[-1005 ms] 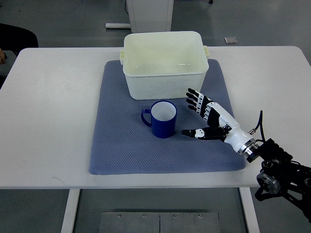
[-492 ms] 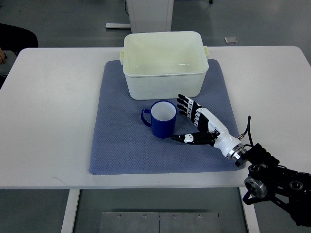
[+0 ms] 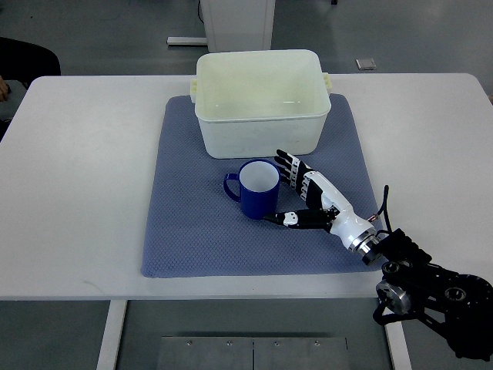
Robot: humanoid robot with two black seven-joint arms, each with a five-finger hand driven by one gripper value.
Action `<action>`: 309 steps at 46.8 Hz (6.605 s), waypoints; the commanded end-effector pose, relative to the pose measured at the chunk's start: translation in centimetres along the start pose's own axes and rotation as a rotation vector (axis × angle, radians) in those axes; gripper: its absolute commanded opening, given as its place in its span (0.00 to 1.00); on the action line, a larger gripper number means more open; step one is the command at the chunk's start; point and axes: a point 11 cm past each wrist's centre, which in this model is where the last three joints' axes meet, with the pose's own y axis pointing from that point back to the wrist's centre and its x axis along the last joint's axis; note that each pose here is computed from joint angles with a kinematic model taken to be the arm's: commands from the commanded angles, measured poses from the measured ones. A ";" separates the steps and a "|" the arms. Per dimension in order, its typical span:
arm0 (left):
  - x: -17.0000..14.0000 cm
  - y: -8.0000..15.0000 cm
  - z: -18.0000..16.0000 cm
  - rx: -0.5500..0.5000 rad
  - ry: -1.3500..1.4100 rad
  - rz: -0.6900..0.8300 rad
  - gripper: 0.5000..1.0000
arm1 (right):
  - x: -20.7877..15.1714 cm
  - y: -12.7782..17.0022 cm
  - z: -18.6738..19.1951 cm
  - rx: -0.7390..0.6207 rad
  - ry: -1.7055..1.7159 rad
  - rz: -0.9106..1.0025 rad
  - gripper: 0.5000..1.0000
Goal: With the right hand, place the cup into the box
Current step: 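Wrap the right hand fingers around the blue mug body, then lift the blue mug with the right hand off the mat, then carry the mug over the cream box and lower it inside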
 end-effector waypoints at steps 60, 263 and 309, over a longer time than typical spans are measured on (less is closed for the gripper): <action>0.0 0.0 0.0 0.000 0.000 0.000 1.00 | -2.4 -3.8 0.1 0.023 0.007 0.026 1.00; 0.0 0.0 0.0 0.000 0.000 0.000 1.00 | 5.2 -13.7 -16.3 0.134 0.247 0.074 0.00; 0.0 0.0 0.0 0.000 0.000 0.000 1.00 | 5.8 -15.1 -14.4 0.006 0.226 0.239 0.15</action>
